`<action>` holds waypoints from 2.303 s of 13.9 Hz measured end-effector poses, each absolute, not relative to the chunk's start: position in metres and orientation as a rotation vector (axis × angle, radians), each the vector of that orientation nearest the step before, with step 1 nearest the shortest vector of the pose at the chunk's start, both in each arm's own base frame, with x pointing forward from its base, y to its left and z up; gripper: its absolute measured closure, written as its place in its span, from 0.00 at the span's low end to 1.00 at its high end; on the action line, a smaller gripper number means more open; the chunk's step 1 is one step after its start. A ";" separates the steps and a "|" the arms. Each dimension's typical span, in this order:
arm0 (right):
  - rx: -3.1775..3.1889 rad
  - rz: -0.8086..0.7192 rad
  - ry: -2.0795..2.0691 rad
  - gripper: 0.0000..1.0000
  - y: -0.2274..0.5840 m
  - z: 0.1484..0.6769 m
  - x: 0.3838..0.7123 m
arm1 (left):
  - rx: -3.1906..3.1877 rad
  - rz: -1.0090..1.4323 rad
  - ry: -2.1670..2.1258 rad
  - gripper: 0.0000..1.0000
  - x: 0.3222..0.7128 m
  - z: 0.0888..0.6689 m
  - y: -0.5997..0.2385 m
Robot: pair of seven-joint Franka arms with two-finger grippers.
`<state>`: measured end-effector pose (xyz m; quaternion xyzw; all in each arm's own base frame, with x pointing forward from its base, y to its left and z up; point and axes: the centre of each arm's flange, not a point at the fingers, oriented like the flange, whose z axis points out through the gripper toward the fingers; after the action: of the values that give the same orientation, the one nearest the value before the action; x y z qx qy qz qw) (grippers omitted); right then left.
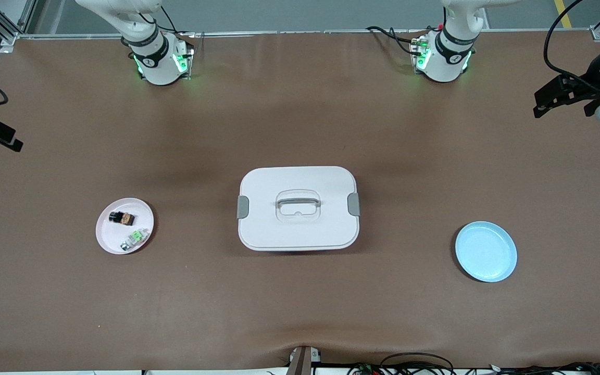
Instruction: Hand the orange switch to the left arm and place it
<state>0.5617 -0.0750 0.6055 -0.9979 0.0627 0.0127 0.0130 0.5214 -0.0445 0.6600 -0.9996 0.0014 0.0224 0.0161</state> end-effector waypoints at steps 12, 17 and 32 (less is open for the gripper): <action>-3.088 0.255 0.229 0.00 -0.092 0.523 0.592 | -3.106 0.105 0.006 0.00 0.523 0.650 -0.045; -3.097 0.202 0.209 0.00 -0.085 0.475 0.612 | -3.106 0.104 0.016 0.00 0.522 0.650 -0.048; -3.077 0.079 0.362 0.00 -0.074 0.297 0.602 | -3.105 0.107 0.019 0.00 0.522 0.649 -0.049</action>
<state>0.6017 -0.0744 0.2972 -0.9926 0.1166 0.0256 0.0212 0.5221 -0.0489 0.6492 -0.9992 0.0060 0.0343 0.0172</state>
